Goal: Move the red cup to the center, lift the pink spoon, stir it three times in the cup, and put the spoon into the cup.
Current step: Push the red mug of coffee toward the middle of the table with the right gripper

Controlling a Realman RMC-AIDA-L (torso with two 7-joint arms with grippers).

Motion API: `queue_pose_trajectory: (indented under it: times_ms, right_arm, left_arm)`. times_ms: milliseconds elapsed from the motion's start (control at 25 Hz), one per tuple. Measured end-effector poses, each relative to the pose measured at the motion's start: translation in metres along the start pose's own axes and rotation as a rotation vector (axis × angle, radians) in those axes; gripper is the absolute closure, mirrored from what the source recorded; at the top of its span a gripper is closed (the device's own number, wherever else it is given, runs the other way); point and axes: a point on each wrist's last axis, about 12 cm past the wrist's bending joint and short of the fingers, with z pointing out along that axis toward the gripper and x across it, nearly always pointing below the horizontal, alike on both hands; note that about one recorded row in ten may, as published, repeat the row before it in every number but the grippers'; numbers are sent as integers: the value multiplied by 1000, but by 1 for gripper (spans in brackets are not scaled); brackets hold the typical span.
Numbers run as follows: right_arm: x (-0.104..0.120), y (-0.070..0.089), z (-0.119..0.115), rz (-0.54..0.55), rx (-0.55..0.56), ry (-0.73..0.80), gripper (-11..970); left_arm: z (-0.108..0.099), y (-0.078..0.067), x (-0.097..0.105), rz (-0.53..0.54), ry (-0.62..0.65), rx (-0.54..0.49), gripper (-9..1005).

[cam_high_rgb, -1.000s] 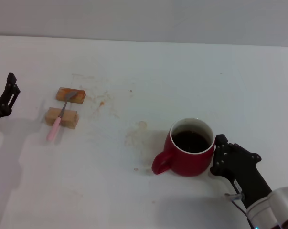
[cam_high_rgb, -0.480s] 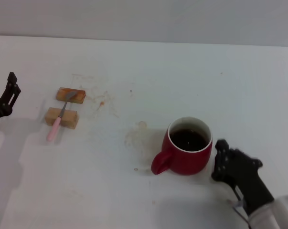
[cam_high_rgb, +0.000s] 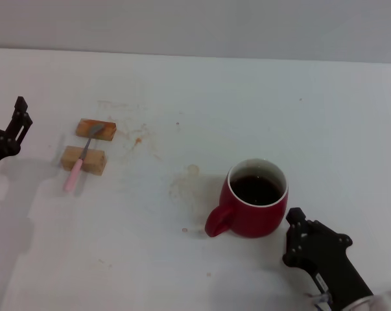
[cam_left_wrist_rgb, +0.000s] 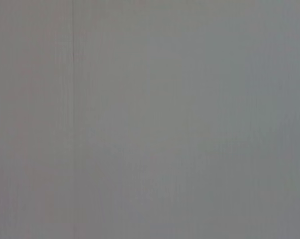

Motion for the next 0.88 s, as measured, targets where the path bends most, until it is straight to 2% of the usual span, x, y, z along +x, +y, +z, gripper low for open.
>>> queue_pose_trajectory:
  times_ms: [280,760,880]
  right_arm:
    - [-8,2,25,-33,-56,8,959]
    - [-16,4,46,-65,-91,10,959]
    - [-13,4,42,-56,-84,22,959]
  left_arm:
    - [-2,1,1,0,3,-7,181]
    - [-4,2,1,-1,3,-13,180]
    - [-4,2,1,-1,2,-12,180]
